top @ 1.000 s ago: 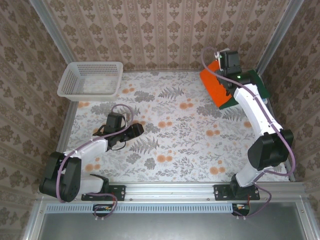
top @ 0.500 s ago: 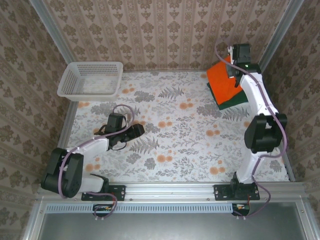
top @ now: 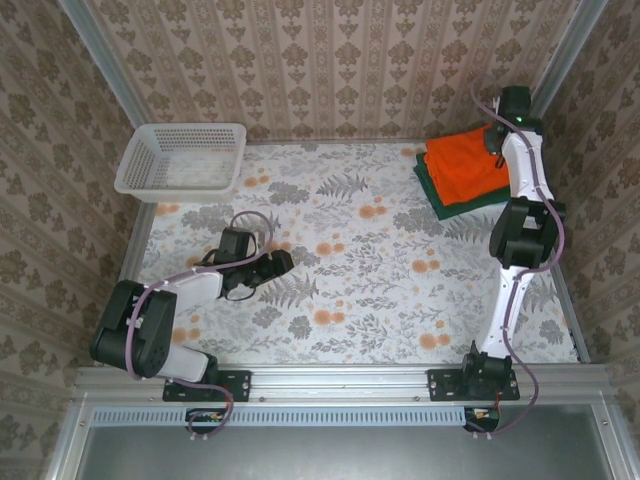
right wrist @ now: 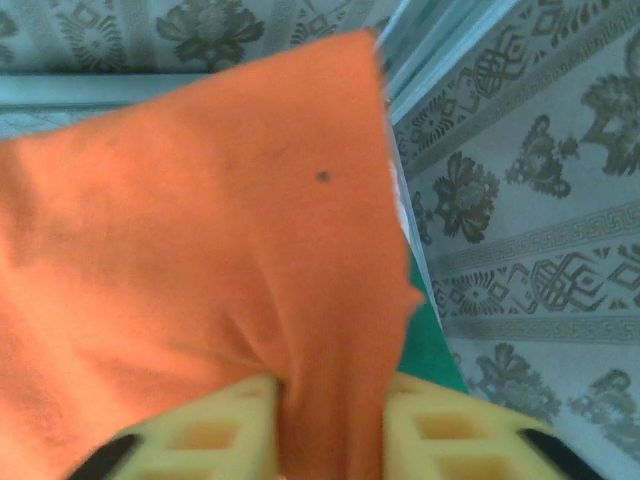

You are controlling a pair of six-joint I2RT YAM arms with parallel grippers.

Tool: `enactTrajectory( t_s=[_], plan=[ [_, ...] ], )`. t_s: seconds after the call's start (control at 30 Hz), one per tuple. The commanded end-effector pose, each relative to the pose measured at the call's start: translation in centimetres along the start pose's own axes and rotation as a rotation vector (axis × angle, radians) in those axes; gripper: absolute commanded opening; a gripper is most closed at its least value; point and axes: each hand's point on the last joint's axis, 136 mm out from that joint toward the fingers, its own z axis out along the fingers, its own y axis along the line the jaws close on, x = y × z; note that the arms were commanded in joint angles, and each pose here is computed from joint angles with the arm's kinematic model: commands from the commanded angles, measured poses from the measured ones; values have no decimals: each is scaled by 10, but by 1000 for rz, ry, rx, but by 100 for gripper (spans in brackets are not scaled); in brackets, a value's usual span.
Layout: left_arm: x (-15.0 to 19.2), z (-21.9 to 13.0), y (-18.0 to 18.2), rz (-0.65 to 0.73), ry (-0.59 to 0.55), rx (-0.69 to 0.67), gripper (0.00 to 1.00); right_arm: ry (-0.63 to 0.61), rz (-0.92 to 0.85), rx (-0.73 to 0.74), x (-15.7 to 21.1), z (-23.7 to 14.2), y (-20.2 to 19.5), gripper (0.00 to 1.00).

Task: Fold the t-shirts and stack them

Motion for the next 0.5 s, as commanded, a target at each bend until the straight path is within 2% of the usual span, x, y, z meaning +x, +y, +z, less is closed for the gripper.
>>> enactTrajectory(
  t_s=[0.0,0.1,0.13,0.2,0.27,0.47],
  plan=[
    [-5,2,0,10,-6,-5,81,102,75,131,16,12,-19,51],
    [-6,-1,1,23,-13,-21,85,144,135,196,18,11,-32,61],
    [-7,-2,0,31,-18,-23,87,142,173,176,17,11,-32,97],
    [-9,-7,-3,55,-28,-28,91,132,223,150,13,6,-28,100],
    [-12,-14,-7,90,-53,-42,100,110,264,101,6,-5,-20,99],
    [-24,-39,-14,206,-164,-126,100,24,240,-28,-21,-76,31,100]
  ],
)
